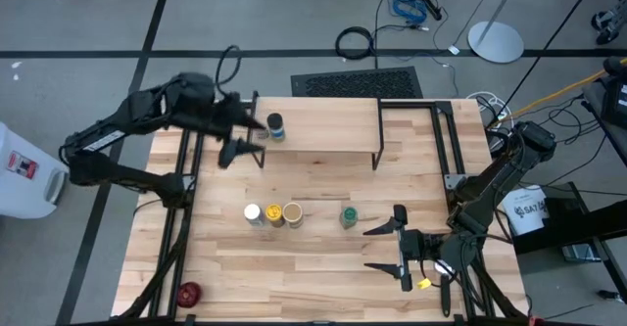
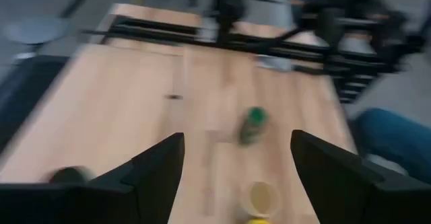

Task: Shelf spices
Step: Put the green seasoning bottle on the shelf

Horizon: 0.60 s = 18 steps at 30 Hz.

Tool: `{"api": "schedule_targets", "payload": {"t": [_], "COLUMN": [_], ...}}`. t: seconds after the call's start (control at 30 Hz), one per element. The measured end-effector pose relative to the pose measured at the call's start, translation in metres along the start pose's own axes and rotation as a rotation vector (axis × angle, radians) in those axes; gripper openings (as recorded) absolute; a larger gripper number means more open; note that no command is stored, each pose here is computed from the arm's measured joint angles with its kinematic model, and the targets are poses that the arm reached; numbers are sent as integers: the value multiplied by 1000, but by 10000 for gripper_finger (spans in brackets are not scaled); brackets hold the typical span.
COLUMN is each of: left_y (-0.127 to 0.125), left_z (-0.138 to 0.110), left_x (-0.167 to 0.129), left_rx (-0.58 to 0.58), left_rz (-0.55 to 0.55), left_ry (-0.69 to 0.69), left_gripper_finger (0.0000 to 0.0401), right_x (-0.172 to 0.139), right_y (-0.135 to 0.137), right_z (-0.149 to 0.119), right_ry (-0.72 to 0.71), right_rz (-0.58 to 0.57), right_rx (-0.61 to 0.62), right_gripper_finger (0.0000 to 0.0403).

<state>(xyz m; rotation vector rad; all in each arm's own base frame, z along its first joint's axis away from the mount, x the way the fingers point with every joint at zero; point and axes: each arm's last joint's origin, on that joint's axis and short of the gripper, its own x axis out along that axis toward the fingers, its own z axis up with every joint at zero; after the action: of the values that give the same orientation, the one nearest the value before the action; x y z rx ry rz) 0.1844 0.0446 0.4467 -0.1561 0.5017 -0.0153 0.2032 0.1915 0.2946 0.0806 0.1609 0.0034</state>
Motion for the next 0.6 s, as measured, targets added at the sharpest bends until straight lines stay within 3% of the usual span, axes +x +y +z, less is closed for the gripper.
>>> {"api": "schedule_targets", "payload": {"t": [0.17,0.33,0.43,0.6], "left_y": [-35,-65,-79,-97], "left_z": [-4,-23,-41,-64], "left_x": [8,32,42,45], "left_rx": [33,117,214,254], "left_rz": [-99,-28,45,159], "left_ry": [37,126,202,204], "left_gripper_finger": [281,281,281,281], "right_x": [3,9,12,22], "right_y": [-2,-16,-25,-33], "right_z": [8,7,-5,-27], "right_ry": [9,123,211,308], "right_rz": [-24,-122,-193,-319], "right_rx": [60,101,66,-19], "right_gripper_finger": [315,315,315,315]}}
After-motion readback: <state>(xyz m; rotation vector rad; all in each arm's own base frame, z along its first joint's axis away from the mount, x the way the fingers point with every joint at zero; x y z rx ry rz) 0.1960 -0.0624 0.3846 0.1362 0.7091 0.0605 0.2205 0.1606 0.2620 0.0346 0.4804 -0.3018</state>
